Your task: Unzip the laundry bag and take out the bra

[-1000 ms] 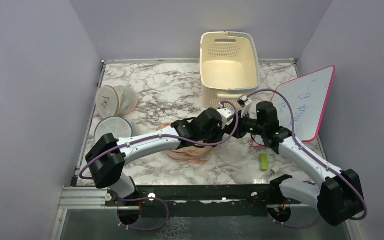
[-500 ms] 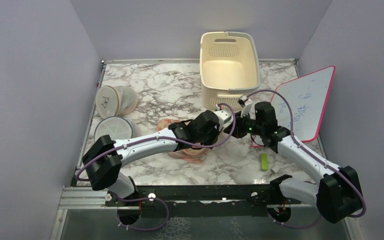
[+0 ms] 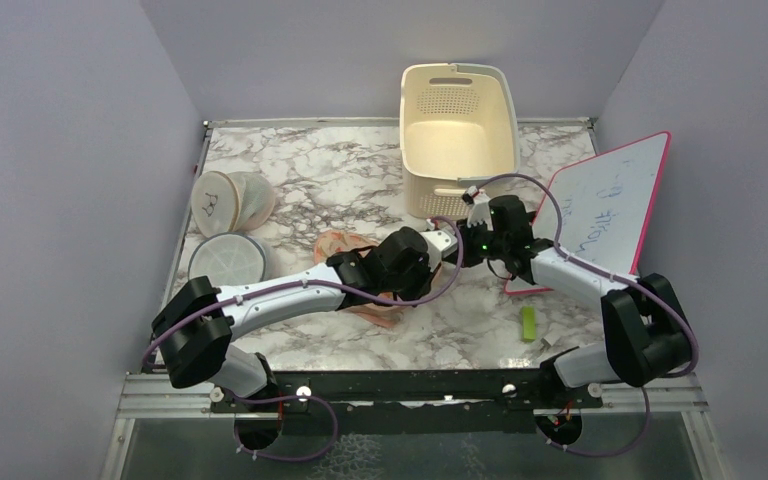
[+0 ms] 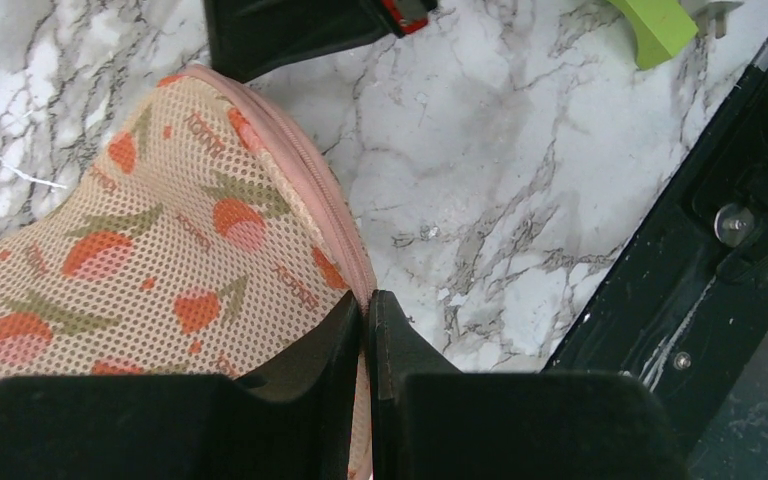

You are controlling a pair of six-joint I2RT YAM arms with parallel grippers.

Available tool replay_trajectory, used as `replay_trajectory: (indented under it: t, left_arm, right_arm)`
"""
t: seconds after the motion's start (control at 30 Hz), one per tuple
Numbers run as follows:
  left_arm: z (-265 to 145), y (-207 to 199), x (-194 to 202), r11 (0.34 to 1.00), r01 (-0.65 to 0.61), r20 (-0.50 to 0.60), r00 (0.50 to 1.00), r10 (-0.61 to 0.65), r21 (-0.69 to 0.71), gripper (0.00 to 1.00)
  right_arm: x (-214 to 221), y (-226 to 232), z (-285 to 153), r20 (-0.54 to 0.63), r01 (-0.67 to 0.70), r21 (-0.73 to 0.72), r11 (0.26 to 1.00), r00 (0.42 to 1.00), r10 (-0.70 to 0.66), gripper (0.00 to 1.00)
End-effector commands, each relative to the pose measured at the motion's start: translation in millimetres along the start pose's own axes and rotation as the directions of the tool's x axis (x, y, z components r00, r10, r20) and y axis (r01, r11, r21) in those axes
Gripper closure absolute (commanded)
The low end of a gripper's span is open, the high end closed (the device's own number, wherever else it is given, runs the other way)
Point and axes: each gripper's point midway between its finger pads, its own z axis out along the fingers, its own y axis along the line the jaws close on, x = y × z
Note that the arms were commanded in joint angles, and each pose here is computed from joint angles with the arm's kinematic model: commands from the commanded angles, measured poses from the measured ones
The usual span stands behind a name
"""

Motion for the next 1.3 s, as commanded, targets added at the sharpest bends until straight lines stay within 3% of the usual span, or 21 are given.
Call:
replay_trajectory:
  t: [0.0,0.37,0.53,0.63,0.8,1.0,1.07,1.27]
  left_arm:
    - [-8,-26,-13,0.991,-0.021,0.063,0.998,0.013,0.133,1.00]
    - [0,-37,-15,0.982,-0.022,0.080,0.997,0.007,0.190,1.00]
    - [3,-30,-11,0.989,-0.006,0.056,0.998,-0.002,0.150,1.00]
    - [6,-25,-6,0.993,0.013,0.031,0.999,-0.017,0.117,0.85]
    - [6,-14,-9,0.998,0.047,0.042,0.998,-0.049,0.050,0.54]
    - [-14,11,-31,0.995,0.071,0.122,0.991,-0.062,-0.069,0.24]
    - [-24,32,-38,0.987,0.106,0.158,0.984,-0.085,-0.125,0.19]
    - [-79,105,-46,0.923,0.306,0.299,0.926,-0.231,-0.232,0.11]
  right_arm:
    - [-29,1,10,0.120,0.067,-0.028,0.997,0.991,-0.063,0.99]
    - [-28,26,2,0.236,0.147,-0.167,0.975,0.966,-0.105,0.99]
    - [-26,4,1,0.211,0.072,-0.037,0.997,0.976,-0.063,0.99]
    - [-20,-9,-2,0.170,0.027,0.045,0.999,0.985,-0.034,0.96]
    - [-30,-9,-34,0.253,0.006,0.117,0.993,0.967,-0.036,0.56]
    - [-51,3,-59,0.227,0.083,0.149,0.985,0.967,-0.116,0.39]
    - [-51,11,-60,0.207,0.114,0.113,0.987,0.969,-0.136,0.31]
    - [-35,34,-61,0.168,0.164,-0.009,0.986,0.973,-0.160,0.28]
